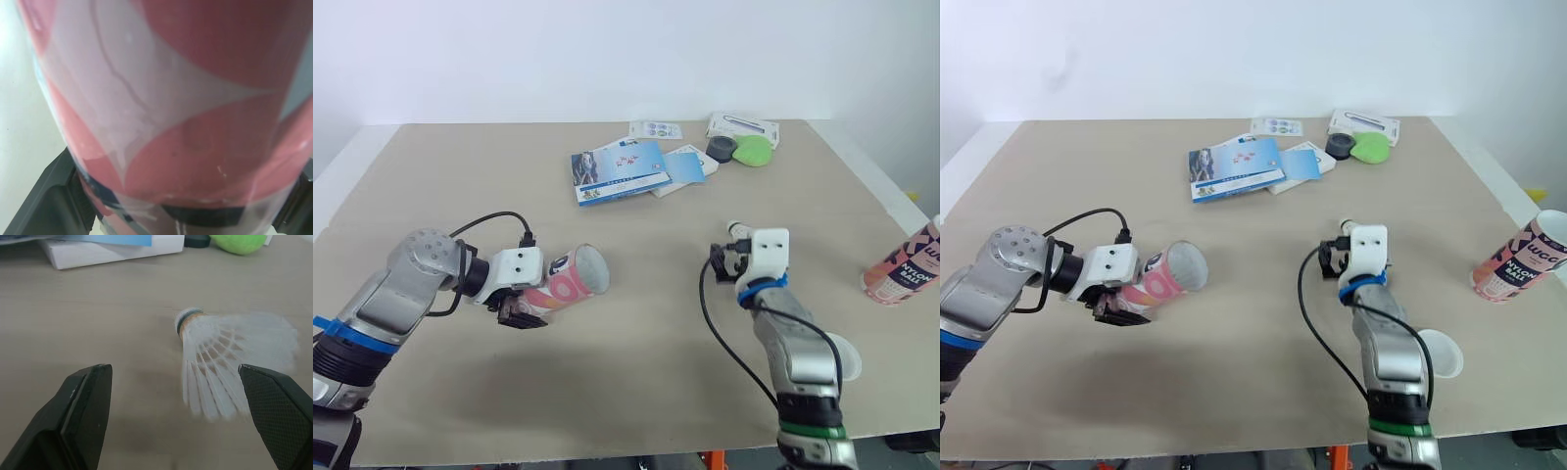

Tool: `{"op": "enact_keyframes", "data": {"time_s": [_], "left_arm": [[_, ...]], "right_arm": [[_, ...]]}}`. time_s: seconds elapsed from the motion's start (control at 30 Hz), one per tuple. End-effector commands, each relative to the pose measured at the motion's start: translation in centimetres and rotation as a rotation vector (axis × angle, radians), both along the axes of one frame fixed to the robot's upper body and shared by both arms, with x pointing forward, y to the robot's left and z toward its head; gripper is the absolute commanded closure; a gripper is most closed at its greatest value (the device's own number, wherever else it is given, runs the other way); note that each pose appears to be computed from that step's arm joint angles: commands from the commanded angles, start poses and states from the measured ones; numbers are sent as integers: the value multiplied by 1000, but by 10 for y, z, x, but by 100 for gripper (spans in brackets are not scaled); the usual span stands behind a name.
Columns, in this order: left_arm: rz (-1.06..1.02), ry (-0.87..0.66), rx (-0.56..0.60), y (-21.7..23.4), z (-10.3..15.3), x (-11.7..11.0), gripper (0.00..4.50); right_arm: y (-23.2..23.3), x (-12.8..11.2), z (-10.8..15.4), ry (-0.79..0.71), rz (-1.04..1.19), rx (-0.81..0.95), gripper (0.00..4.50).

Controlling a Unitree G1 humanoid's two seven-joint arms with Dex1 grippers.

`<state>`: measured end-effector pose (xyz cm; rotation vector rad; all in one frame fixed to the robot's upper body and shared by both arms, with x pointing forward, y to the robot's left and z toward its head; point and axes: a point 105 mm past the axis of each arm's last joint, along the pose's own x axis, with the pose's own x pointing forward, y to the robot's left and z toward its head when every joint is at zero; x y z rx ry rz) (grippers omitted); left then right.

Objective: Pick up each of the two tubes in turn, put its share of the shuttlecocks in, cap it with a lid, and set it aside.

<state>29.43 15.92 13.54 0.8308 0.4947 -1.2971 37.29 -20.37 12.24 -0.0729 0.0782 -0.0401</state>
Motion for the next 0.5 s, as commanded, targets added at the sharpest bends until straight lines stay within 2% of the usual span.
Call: {"op": "enact_keyframes", "data": {"time_s": [0.03,0.13,0.17,0.2,0.27,0.33,0.4,0.5], "left_arm": [[-5,-39,-2,1,11,-1,57],[0,-40,-2,1,11,-1,57],[1,-40,-2,1,11,-1,57],[2,-39,-2,2,11,-1,57],[4,-39,-2,2,11,-2,57],[6,-38,-3,2,11,-2,57],[7,-36,-3,3,11,-2,57],[6,-34,-2,3,11,-2,57]], "right_arm": [[-12,7,8,-35,-42,5,126],[-20,11,3,-17,-78,7,262],[-21,11,2,-15,-81,8,330],[-21,12,3,-15,-81,13,344],[-21,11,6,-28,-65,16,431],[-12,10,20,-71,38,44,442],[21,2,46,-163,305,71,442],[78,-42,85,-263,797,92,442]]}}
